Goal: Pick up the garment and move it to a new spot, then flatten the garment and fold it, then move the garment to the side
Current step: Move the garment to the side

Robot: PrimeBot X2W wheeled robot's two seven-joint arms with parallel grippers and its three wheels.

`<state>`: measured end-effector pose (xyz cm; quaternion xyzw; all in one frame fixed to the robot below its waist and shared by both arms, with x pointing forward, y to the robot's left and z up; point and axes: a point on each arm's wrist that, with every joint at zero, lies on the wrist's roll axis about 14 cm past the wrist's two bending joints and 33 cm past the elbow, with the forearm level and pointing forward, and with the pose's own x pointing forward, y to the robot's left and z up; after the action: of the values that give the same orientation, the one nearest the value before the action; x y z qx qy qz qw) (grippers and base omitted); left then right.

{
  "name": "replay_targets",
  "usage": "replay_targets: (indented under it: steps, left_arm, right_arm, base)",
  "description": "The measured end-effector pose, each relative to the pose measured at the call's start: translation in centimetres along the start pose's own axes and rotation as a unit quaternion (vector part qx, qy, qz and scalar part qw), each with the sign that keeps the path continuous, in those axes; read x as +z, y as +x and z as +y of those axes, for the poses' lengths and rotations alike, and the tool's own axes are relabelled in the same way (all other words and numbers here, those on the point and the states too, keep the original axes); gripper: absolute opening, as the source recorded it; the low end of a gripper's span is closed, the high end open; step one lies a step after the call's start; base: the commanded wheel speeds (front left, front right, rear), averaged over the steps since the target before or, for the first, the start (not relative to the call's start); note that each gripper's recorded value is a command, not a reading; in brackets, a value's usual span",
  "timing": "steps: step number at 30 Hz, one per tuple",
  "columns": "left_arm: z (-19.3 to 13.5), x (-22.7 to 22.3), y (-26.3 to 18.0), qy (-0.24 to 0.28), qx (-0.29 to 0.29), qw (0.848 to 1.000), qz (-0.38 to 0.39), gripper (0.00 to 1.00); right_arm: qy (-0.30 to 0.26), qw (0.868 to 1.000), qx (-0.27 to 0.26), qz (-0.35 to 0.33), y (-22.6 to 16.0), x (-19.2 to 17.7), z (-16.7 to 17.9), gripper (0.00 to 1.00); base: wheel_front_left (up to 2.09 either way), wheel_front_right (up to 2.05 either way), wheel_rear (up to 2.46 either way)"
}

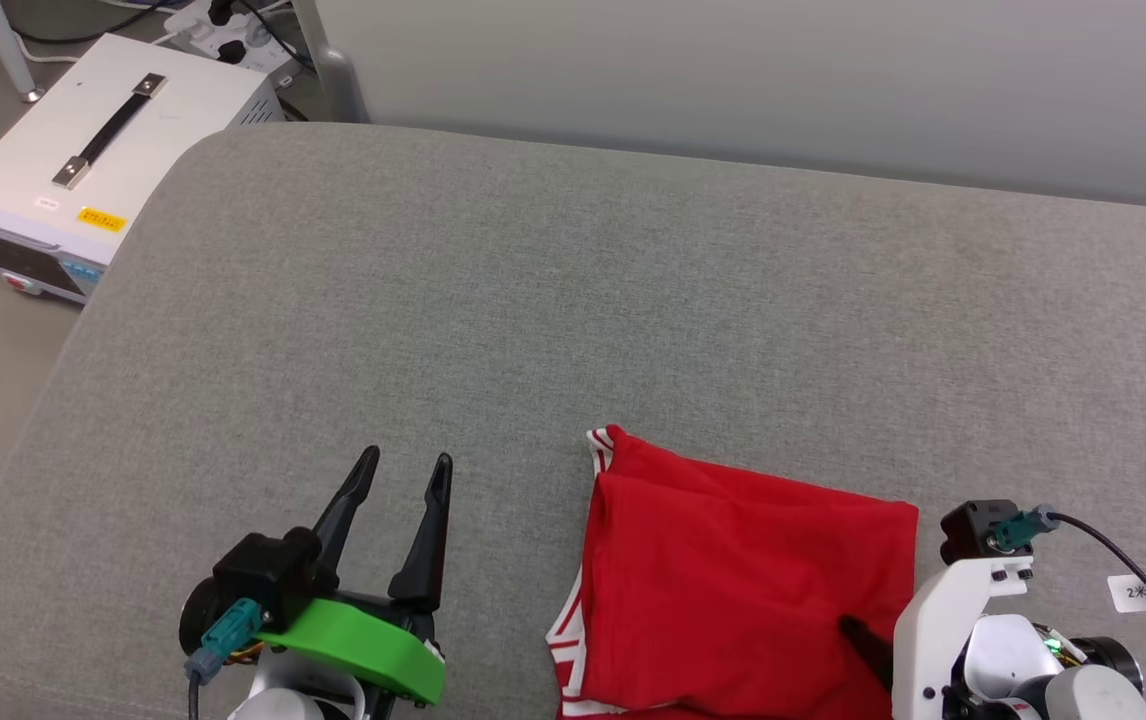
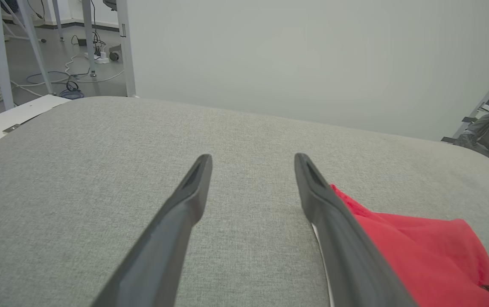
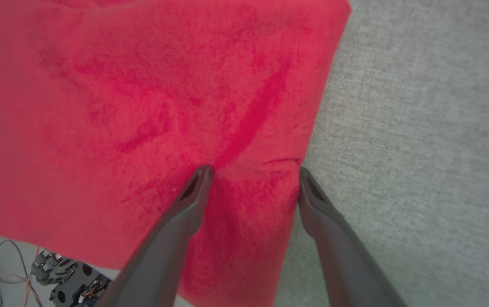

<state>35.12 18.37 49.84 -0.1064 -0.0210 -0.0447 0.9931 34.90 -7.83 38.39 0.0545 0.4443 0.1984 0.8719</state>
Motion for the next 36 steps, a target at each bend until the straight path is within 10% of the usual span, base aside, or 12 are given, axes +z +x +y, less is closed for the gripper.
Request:
replay_targets:
  steps: [5,8,23,36]
  left_arm:
    - [0.8,-0.3,-0.2,0.001,0.013,1.0,0.006,1.0]
    - [1.0,-0.5,-0.2,0.0,0.017,1.0,0.009,1.0]
    - [-1.5,-0.1,1.2,-0.004,-0.027,1.0,0.0,1.0]
    - [-10.1,-1.3,3.9,-0.019,-0.166,0.986,0.011,1.0]
  right_arm:
    - [-0.009,0.999,0.006,0.045,1.3,-1.4,0.4,1.0]
    - [-0.017,0.998,0.012,0.053,1.7,-1.6,0.8,0.0]
    - [-0.136,0.99,-0.006,-0.03,-1.7,2.0,-0.1,0.0]
    - [-0.257,0.955,-0.145,-0.013,-9.9,4.7,-10.4,0.0]
  base:
    - [0.0,0.0,0.0]
    - [0.0,0.0,0.0]
    - [0.0,0.0,0.0]
    - [0.0,0.0,0.0]
